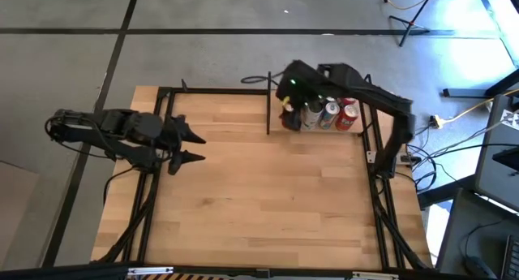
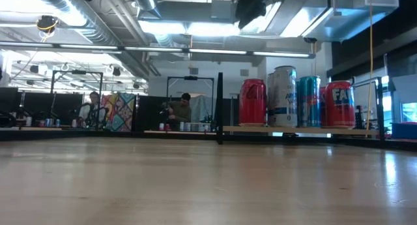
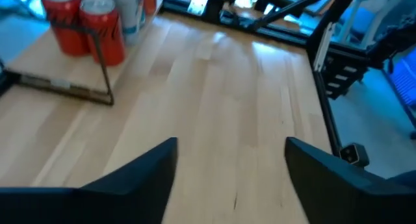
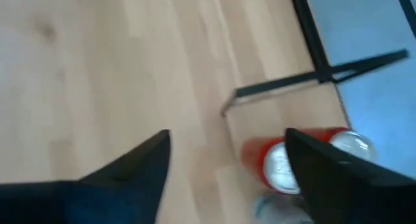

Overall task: Place canned beverage on shelf
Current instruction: Return to Home Position

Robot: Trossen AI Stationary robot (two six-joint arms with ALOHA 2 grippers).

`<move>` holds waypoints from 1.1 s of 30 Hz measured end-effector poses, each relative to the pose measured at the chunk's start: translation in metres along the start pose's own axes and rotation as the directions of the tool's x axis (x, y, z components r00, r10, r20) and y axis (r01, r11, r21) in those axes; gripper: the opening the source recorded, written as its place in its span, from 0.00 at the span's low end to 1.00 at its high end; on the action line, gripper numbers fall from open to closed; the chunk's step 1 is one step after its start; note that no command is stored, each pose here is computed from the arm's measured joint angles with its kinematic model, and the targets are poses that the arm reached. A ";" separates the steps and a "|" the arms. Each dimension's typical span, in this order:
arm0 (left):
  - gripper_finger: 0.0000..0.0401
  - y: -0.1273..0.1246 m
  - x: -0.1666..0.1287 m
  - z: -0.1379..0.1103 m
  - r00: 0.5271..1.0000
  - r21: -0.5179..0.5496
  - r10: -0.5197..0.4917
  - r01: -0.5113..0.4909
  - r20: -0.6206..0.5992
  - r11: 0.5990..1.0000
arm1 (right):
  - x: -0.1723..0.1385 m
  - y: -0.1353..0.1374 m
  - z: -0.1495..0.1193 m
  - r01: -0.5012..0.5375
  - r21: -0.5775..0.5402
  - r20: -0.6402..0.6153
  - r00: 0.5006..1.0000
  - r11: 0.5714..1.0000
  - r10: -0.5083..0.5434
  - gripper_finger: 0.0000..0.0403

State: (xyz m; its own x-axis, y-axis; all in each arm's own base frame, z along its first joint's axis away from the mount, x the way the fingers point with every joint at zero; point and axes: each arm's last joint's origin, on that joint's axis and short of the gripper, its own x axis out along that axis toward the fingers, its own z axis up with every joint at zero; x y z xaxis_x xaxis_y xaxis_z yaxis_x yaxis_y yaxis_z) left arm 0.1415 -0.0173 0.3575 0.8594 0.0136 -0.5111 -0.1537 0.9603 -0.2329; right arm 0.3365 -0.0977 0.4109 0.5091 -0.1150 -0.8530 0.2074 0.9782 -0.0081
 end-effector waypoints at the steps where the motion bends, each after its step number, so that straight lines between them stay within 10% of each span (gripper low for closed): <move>1: 0.64 -0.001 0.001 0.002 1.000 0.012 -0.008 0.008 0.012 1.000 | -0.003 0.005 -0.003 -0.010 0.000 0.024 1.000 1.000 0.010 0.65; 11: 0.09 -0.002 0.009 0.001 0.996 0.095 -0.052 0.045 0.072 0.994 | -0.024 0.033 -0.076 -0.162 0.115 0.329 0.937 0.980 0.116 0.03; 20: 0.06 -0.005 0.009 0.000 0.986 0.048 -0.077 0.071 0.149 0.996 | -0.056 0.032 -0.164 -0.281 0.108 0.645 0.750 0.954 0.148 0.12; 33: 0.05 -0.004 0.028 -0.007 0.980 0.125 -0.015 -0.010 0.198 0.992 | -0.048 0.028 -0.274 -0.284 0.210 0.772 0.636 0.936 0.019 0.13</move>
State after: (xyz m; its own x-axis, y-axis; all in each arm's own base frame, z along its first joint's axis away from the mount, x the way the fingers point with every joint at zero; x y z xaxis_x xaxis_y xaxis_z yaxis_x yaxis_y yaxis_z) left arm 0.1622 -0.0223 0.3384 0.9413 0.0545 -0.3333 -0.1005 0.9874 -0.1225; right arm 0.0887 -0.0175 0.3085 0.9722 -0.1878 -0.1395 0.2255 0.9114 0.3442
